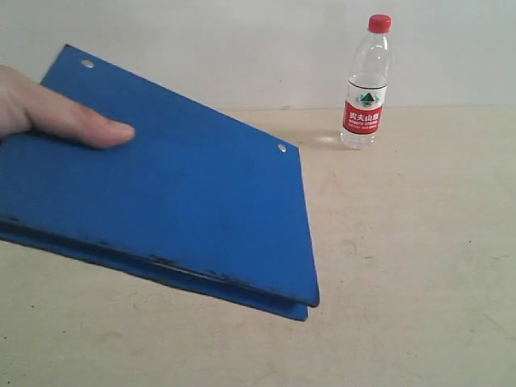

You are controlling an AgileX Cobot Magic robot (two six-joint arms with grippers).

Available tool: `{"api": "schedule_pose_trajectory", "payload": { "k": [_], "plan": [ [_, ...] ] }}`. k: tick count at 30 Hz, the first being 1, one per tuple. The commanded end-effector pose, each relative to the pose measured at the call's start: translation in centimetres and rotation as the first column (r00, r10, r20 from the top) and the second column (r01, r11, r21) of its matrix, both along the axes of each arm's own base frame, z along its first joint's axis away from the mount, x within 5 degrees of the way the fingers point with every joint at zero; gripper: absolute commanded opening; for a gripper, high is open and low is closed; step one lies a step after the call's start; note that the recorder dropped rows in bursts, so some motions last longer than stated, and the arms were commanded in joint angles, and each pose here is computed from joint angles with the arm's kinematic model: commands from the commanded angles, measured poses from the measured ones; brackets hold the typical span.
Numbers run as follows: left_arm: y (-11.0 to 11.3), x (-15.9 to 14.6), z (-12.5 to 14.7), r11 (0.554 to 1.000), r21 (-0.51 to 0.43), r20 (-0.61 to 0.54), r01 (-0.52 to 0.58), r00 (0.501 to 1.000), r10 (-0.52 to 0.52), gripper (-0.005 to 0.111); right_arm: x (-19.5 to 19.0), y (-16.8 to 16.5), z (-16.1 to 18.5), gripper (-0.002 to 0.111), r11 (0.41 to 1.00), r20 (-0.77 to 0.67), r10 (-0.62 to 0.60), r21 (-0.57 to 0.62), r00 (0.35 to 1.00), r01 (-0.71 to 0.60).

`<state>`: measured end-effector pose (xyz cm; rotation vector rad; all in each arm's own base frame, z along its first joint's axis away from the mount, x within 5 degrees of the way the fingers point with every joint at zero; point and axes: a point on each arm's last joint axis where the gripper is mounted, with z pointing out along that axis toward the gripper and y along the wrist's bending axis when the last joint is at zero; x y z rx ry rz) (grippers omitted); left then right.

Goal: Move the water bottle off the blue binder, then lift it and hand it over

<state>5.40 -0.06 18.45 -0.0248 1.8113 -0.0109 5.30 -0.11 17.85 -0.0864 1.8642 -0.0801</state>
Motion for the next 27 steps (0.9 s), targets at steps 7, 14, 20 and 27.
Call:
{"api": "schedule_pose_trajectory", "payload": {
  "k": [7,14,20,27],
  "plan": [
    [0.27,-0.01,-0.04,0.999,0.01,0.005,-0.047,0.999,0.047,0.004,0.0,0.0,0.19,0.0,1.0,0.018,-0.002,0.003,1.0,0.002],
    [0.34,-0.01,-0.04,0.998,0.01,0.005,-0.06,0.998,0.059,0.004,0.0,0.0,0.2,0.0,1.0,0.02,-0.006,0.017,1.0,0.006],
    [0.36,-0.01,-0.04,0.998,0.01,0.005,-0.064,0.998,0.064,0.004,0.0,0.0,0.2,0.0,1.0,0.02,-0.006,0.017,1.0,0.006],
    [0.36,-0.01,-0.04,0.998,0.01,0.005,-0.064,0.998,0.064,0.004,0.0,0.0,0.2,0.0,1.0,0.02,-0.006,0.017,1.0,0.006]
  ]
}}
